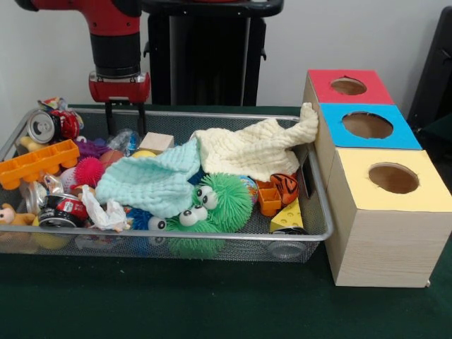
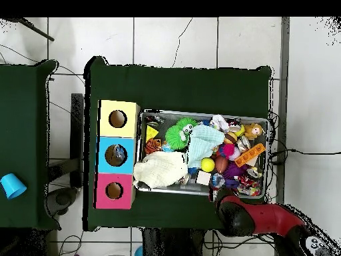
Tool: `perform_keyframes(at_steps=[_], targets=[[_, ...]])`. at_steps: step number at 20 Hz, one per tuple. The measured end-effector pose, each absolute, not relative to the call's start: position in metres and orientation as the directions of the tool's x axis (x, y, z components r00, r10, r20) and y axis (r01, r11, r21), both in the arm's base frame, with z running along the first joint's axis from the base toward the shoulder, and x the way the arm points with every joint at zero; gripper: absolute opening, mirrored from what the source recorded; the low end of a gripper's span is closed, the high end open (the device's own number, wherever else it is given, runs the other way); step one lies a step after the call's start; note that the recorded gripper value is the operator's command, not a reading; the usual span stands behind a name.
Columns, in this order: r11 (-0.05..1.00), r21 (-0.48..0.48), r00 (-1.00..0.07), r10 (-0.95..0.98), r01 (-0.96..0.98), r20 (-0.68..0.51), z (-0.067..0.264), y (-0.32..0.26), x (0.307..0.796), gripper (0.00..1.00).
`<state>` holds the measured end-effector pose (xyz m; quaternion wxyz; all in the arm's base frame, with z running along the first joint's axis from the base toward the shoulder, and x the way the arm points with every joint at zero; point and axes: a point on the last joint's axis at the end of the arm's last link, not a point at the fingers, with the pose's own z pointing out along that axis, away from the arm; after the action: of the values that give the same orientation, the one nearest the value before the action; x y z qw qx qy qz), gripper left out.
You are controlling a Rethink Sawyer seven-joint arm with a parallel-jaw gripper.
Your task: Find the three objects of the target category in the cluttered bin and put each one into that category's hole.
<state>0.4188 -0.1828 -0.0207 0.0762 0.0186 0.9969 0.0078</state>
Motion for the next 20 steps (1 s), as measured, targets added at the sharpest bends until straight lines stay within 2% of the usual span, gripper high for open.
perform_keyframes(at_steps=[10,20], targets=[[0.999,0.014,-0.985,0.040,0.038,-0.165,-0.017,-0.184,0.418,1.00],[0.997,-0.004,-0.979,0.077,0.079,-0.191,-0.001,-0.211,0.421,1.00]])
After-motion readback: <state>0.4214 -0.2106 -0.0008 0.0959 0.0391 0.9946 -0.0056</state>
